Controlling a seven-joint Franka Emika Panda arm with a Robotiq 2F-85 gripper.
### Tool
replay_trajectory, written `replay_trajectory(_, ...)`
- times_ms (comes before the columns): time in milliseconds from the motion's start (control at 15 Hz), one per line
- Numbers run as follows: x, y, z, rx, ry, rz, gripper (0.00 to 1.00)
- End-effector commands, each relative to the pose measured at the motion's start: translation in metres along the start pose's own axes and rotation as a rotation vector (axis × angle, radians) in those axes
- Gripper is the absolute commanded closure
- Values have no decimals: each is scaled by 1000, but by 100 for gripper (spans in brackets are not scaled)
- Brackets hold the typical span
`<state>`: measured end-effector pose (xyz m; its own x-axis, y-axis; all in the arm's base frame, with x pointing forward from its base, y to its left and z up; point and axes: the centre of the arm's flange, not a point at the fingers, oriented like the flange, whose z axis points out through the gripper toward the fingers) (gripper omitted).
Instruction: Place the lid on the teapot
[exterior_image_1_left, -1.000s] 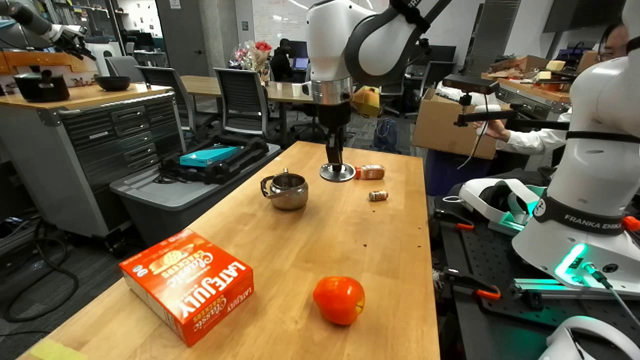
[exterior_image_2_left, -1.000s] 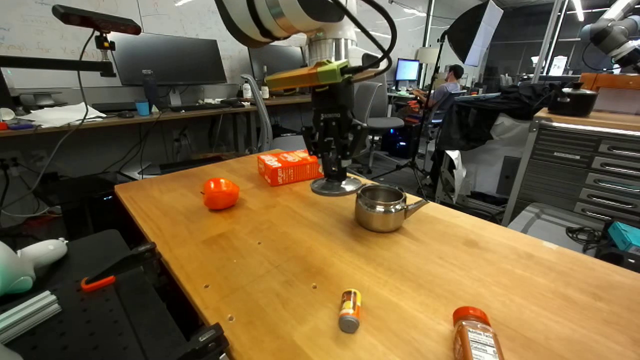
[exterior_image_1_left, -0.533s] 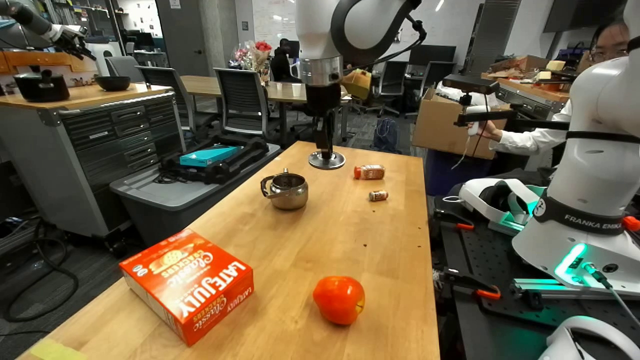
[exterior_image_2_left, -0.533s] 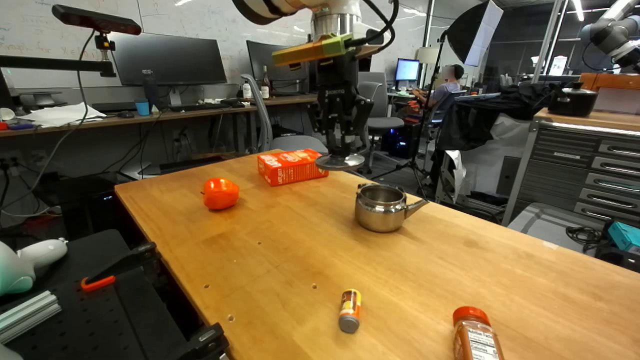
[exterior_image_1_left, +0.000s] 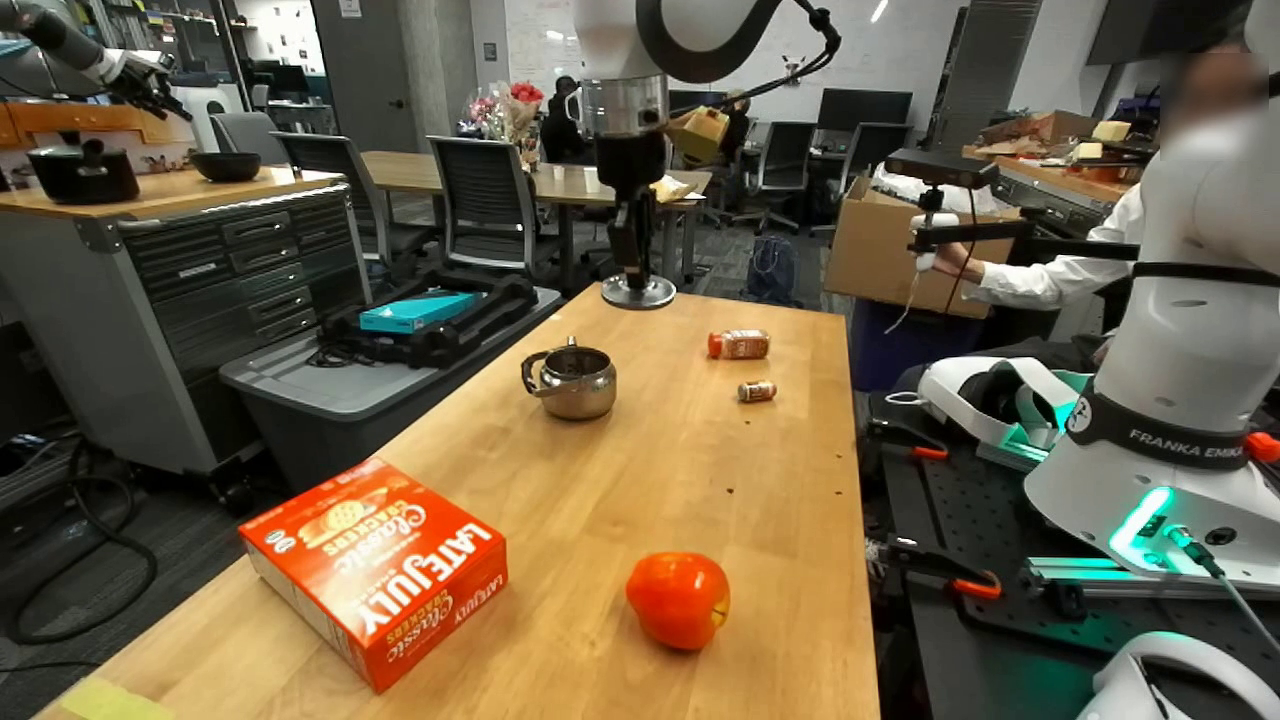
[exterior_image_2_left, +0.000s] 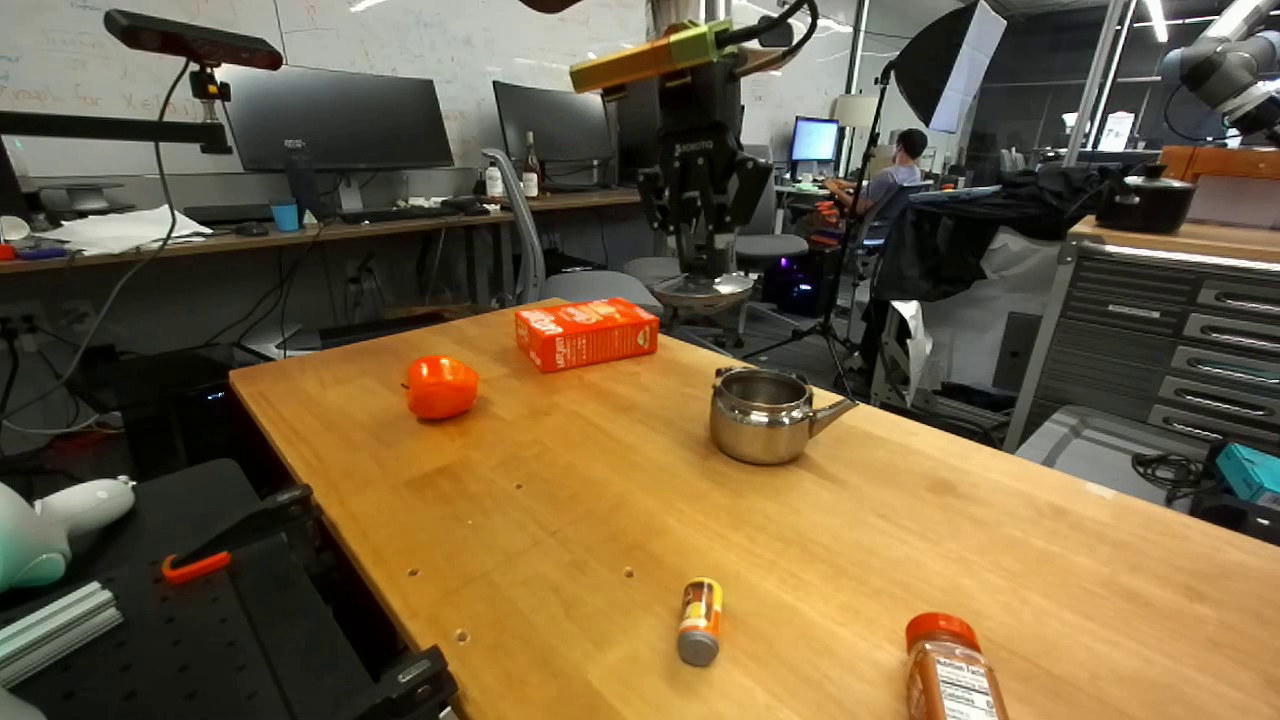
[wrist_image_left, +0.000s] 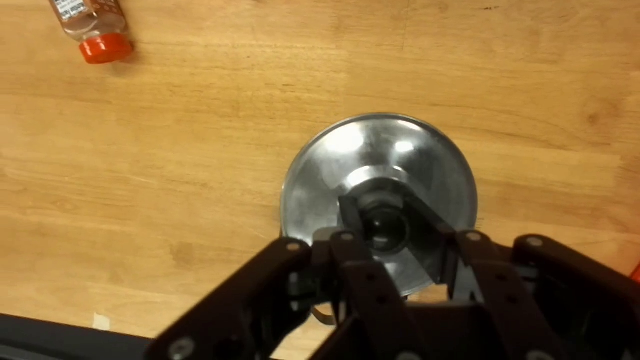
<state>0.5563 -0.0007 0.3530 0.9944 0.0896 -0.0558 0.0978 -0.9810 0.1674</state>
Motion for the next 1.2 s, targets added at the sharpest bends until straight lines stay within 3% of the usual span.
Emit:
replay_trajectory(0, 22, 16, -15, 24, -5, 48, 93)
replay_trajectory(400, 43, 36, -13, 74, -3, 107, 93)
replay_trajectory(1133, 76, 38, 9, 99, 22, 154, 93)
